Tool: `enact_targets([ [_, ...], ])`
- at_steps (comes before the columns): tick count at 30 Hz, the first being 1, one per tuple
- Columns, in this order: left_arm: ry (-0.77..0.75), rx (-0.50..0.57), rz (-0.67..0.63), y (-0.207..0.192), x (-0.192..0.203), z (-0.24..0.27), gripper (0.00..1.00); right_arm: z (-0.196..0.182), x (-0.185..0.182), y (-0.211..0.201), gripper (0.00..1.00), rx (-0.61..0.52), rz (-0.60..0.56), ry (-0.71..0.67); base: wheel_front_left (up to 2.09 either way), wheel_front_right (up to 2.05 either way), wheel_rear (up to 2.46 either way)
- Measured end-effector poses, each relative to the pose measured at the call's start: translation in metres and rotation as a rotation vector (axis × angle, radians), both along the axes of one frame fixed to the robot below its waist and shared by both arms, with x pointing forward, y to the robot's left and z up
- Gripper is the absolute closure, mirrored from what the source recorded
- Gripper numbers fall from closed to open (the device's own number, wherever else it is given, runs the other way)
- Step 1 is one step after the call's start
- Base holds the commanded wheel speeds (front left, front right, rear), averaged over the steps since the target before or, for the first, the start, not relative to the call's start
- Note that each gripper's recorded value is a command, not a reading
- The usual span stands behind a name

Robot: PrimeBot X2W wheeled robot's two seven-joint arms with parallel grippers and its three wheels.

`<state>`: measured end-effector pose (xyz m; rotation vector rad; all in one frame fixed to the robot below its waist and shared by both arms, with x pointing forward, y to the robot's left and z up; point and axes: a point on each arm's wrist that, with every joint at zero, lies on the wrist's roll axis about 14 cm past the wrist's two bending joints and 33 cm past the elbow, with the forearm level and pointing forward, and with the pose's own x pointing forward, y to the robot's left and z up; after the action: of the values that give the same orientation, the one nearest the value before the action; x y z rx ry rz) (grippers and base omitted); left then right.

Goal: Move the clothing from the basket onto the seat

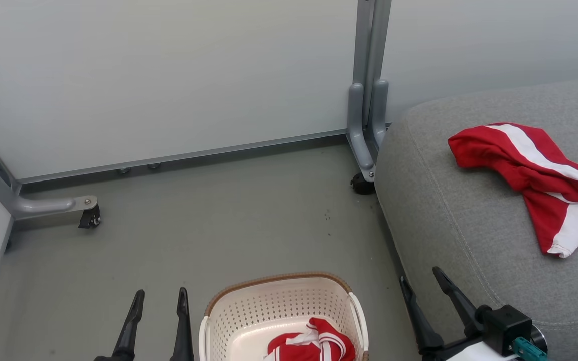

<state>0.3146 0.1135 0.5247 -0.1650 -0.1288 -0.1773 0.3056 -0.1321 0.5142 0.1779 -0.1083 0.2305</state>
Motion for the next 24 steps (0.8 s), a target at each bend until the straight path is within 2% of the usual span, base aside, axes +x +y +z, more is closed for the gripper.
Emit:
enact_targets([
  [24, 0.042, 0.013, -0.001, 0.001, 0.002, -0.013, 0.00, -0.004, 0.010, -0.004, 0.00, -0.006, -0.015, 0.018, 0.00, 0.00, 0.00],
])
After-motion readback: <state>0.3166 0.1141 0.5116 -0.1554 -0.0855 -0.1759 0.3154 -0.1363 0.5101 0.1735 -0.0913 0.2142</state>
